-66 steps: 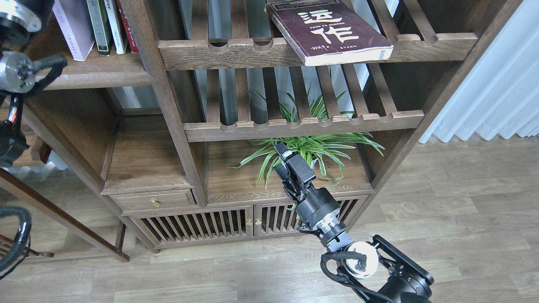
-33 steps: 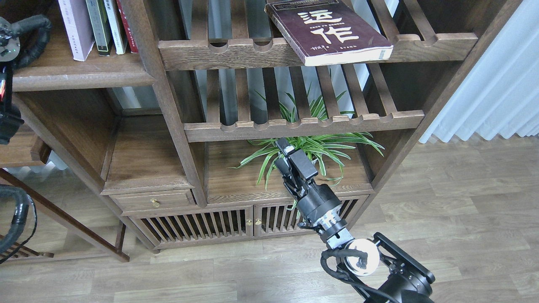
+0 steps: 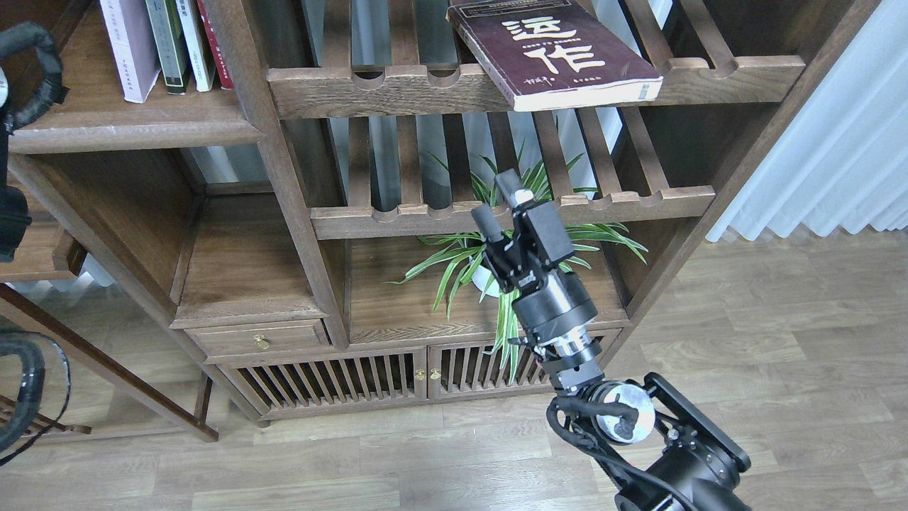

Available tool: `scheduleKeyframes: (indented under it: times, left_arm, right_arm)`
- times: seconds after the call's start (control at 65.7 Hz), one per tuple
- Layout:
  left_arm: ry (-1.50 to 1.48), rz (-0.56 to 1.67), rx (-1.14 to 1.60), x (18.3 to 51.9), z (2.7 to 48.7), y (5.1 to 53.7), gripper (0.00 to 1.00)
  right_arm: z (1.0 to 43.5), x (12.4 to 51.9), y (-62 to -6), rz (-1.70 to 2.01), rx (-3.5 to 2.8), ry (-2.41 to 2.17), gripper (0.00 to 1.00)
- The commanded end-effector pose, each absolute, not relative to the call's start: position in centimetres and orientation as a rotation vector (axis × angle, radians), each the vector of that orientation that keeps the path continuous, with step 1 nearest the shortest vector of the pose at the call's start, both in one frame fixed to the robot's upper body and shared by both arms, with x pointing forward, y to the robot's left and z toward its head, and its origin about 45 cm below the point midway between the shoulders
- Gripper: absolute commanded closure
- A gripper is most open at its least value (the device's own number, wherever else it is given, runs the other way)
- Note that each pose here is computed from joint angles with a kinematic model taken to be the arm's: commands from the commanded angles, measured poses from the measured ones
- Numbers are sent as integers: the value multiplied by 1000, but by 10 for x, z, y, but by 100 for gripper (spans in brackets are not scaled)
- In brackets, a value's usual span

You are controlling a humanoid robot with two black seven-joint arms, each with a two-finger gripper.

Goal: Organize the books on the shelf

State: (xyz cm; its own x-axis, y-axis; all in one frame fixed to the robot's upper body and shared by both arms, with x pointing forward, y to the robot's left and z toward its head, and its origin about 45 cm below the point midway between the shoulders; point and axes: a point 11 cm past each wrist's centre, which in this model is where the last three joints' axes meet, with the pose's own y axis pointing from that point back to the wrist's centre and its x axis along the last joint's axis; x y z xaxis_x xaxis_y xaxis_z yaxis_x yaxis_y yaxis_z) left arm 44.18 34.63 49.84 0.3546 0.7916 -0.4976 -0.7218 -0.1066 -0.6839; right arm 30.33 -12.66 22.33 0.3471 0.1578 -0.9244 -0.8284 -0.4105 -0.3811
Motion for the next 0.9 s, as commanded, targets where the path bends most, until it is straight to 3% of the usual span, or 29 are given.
scheduleKeyframes:
  times: [0.0, 0.304, 0.608, 0.852, 0.867, 0.882]
  left_arm:
    - [34, 1171, -1216, 431, 491, 351, 49]
    - [178, 820, -1430, 407, 461, 361, 41]
    - [291, 890, -1459, 400, 411, 377, 37]
    - [384, 850, -1415, 397, 387, 341, 16]
    - [420, 838, -1381, 392, 375, 328, 9]
    - [421, 836, -1378, 391, 375, 327, 8]
  right_arm:
    - [230, 304, -127, 1239, -1624, 602, 2]
    - [226, 328, -137, 1313, -1544, 740, 2]
    - [234, 343, -136, 1348, -1521, 783, 2]
    - [241, 353, -151, 1321, -1484, 827, 2]
    - [244, 355, -154, 1306, -1479, 823, 2]
    - [246, 356, -155, 1301, -1479, 820, 2]
